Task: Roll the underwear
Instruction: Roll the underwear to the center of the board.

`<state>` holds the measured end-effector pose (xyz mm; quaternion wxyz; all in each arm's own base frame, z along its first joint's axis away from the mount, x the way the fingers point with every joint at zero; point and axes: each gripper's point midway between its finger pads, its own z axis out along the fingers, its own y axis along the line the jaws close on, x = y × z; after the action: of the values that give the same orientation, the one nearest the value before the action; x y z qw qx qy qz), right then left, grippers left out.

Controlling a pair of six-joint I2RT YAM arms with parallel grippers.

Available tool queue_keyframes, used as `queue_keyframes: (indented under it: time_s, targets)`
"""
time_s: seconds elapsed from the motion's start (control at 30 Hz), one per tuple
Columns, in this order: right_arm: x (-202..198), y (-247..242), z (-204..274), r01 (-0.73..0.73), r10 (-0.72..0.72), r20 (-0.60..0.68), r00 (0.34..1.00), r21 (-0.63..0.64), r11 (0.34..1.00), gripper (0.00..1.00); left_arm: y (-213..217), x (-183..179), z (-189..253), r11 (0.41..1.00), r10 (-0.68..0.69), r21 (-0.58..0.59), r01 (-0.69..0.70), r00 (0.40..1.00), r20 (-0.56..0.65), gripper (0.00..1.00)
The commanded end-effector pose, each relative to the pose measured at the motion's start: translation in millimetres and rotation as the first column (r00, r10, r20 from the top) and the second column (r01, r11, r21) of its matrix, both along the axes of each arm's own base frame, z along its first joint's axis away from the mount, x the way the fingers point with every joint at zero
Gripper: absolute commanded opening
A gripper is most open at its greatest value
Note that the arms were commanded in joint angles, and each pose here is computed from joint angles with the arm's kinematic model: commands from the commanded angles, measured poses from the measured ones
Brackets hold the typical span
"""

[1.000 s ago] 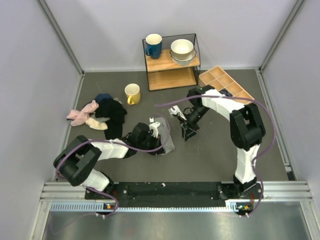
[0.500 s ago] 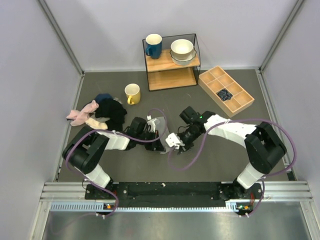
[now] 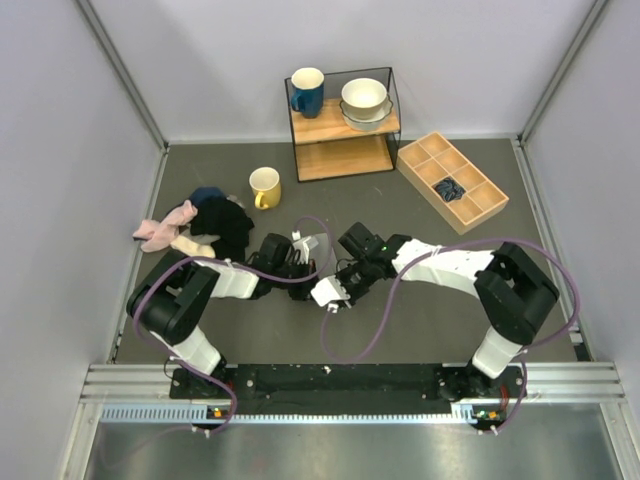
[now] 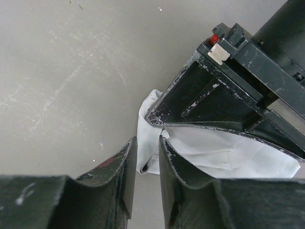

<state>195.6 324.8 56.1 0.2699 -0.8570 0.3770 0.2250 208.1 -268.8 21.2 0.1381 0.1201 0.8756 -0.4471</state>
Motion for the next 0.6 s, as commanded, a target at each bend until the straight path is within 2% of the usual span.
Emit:
queue_keyframes:
  time_s: [0.0, 0.23, 0.3, 0.4, 0.57]
  targets:
    - [0.2, 7.7, -6.4, 0.011, -0.011, 0.0, 1.0, -0.007, 1.0, 0.24, 16.9, 4.4, -27.3, 0.993, 0.061, 0.103, -0.059, 0.998, -0.016, 0.0]
    - [13.3, 8.1, -23.3, 0.076, -0.076, 0.004, 0.997, -0.067, 0.995, 0.11, 18.3, 5.3, -28.1, 0.993, 0.067, 0.101, -0.065, 0.998, -0.014, 0.0]
    - [18.5, 8.0, -26.6, 0.1, -0.099, 0.018, 0.995, -0.075, 0.992, 0.11, 18.8, 5.3, -29.1, 0.993, 0.068, 0.101, -0.066, 0.998, -0.015, 0.0]
    - [20.3, 7.1, -29.2, 0.113, -0.111, 0.024, 0.994, -0.085, 0.99, 0.13, 19.7, 5.2, -30.8, 0.992, 0.07, 0.103, -0.068, 0.997, -0.02, 0.0]
    - [19.7, 5.0, -24.5, 0.117, -0.115, 0.029, 0.993, -0.078, 0.99, 0.26, 20.4, 5.8, -31.6, 0.992, 0.074, 0.102, -0.072, 0.997, -0.02, 0.0]
